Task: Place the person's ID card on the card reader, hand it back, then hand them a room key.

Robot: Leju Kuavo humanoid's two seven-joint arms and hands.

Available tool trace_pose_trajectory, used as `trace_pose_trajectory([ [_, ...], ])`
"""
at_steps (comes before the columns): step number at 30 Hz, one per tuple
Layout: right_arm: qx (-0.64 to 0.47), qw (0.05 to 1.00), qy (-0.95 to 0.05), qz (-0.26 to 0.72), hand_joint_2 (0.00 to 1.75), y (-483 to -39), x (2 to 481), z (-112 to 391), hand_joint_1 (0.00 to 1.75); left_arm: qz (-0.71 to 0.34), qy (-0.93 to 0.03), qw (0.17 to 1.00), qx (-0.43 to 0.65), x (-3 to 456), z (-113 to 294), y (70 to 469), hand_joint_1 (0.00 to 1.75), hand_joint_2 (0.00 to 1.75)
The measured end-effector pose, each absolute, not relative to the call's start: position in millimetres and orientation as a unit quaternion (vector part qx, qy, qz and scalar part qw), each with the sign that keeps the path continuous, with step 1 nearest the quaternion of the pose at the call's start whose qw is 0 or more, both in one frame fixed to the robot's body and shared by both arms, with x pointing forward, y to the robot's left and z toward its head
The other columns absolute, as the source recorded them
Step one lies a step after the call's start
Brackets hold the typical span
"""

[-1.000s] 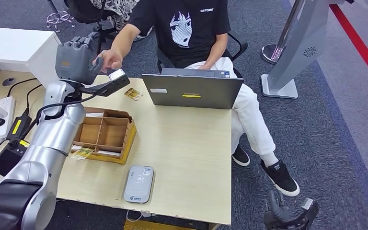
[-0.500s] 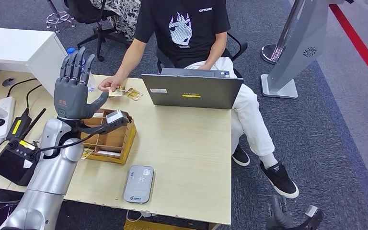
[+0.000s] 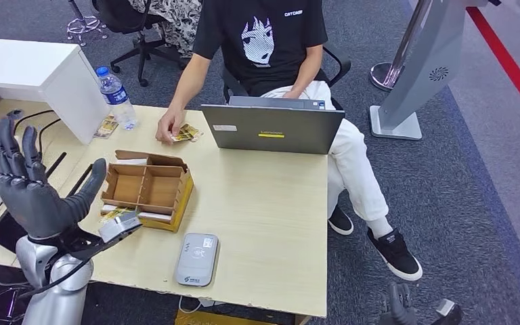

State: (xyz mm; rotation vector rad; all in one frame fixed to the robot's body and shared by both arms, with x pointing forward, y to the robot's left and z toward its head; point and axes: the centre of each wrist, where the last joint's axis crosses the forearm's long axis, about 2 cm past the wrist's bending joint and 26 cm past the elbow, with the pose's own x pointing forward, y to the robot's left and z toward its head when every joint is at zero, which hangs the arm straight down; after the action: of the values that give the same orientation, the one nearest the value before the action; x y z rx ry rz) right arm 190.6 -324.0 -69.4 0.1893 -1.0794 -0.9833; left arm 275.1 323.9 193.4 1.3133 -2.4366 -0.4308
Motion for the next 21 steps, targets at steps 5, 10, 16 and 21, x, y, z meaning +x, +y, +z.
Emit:
trace_pose_trajectory([
  [5,0.076,0.745,-0.493,-0.444,1.75,-325.6,189.5,-69.7,0.00,-0.081,-0.865,0.149,0.472,254.6,203.6,331.2,0.00,1.75],
  [10,0.034,0.764,-0.490,-0.418,1.75,-335.3,187.9,-70.1,0.00,0.029,-0.870,0.128,0.476,229.9,227.7,348.1,0.00,1.75],
  [16,-0.070,0.798,-0.479,-0.360,1.75,-367.1,178.0,-71.0,0.00,0.166,-0.868,0.134,0.449,196.1,239.2,381.4,0.00,1.75],
  [21,-0.132,0.814,-0.468,-0.318,1.75,-389.7,168.3,-71.0,0.00,0.213,-0.873,0.147,0.415,175.7,237.4,417.1,0.00,1.75],
])
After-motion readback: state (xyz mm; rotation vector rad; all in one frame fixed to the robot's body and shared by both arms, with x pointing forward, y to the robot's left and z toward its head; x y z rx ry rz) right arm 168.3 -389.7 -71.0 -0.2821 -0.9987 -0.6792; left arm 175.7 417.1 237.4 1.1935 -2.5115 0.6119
